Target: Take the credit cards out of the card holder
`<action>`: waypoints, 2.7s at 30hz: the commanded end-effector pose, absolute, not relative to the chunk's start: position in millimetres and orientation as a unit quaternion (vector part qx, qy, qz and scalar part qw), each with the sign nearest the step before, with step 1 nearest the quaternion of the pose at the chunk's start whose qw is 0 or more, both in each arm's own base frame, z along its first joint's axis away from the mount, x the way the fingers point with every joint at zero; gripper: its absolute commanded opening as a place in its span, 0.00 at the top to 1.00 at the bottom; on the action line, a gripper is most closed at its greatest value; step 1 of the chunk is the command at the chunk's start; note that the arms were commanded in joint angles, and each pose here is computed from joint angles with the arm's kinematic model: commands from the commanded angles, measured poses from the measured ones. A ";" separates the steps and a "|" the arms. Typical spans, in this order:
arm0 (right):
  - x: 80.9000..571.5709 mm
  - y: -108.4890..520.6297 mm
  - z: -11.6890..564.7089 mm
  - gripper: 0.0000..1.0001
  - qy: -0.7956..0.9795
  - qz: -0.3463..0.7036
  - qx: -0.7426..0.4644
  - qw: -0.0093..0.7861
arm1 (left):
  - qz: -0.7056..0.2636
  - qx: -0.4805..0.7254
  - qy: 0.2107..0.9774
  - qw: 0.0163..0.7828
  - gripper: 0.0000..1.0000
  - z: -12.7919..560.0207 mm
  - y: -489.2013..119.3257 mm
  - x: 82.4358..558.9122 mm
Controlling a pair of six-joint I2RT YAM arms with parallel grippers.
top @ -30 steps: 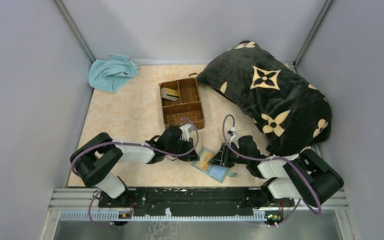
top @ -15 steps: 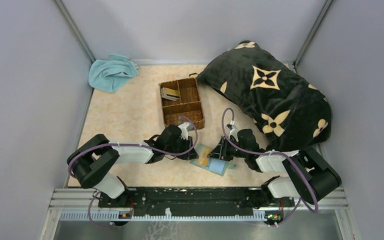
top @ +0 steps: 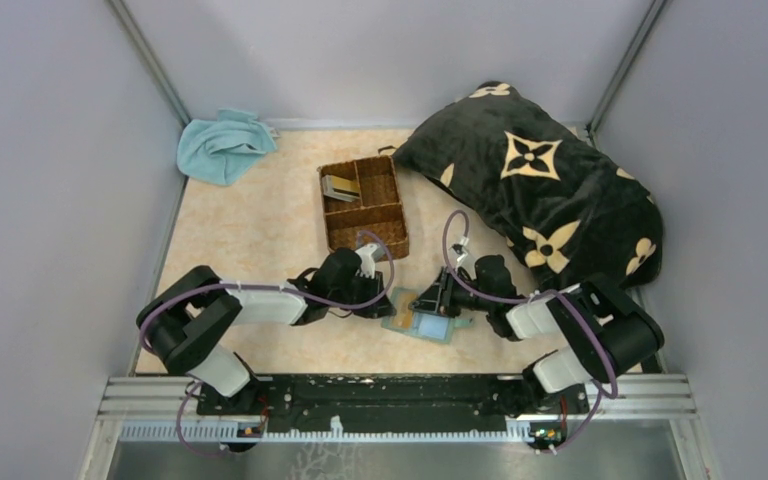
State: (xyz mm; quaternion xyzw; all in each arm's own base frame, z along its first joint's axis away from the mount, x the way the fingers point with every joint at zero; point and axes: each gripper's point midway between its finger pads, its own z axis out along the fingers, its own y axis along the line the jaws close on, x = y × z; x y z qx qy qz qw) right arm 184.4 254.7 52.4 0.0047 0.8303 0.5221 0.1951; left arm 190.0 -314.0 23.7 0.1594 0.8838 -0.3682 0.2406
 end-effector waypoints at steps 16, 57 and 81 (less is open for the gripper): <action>190.2 287.6 61.1 0.77 0.825 0.524 -0.037 0.209 | -0.362 0.159 0.891 0.224 0.78 9.2 -313.0 187.4; 208.0 211.7 51.3 1.00 0.887 0.370 -0.045 0.274 | -0.383 0.139 0.878 0.252 0.70 29.1 -295.3 201.1; 143.9 244.9 210.1 1.00 0.706 0.584 -0.259 0.305 | -0.530 0.208 0.743 0.351 0.30 270.7 -287.4 248.8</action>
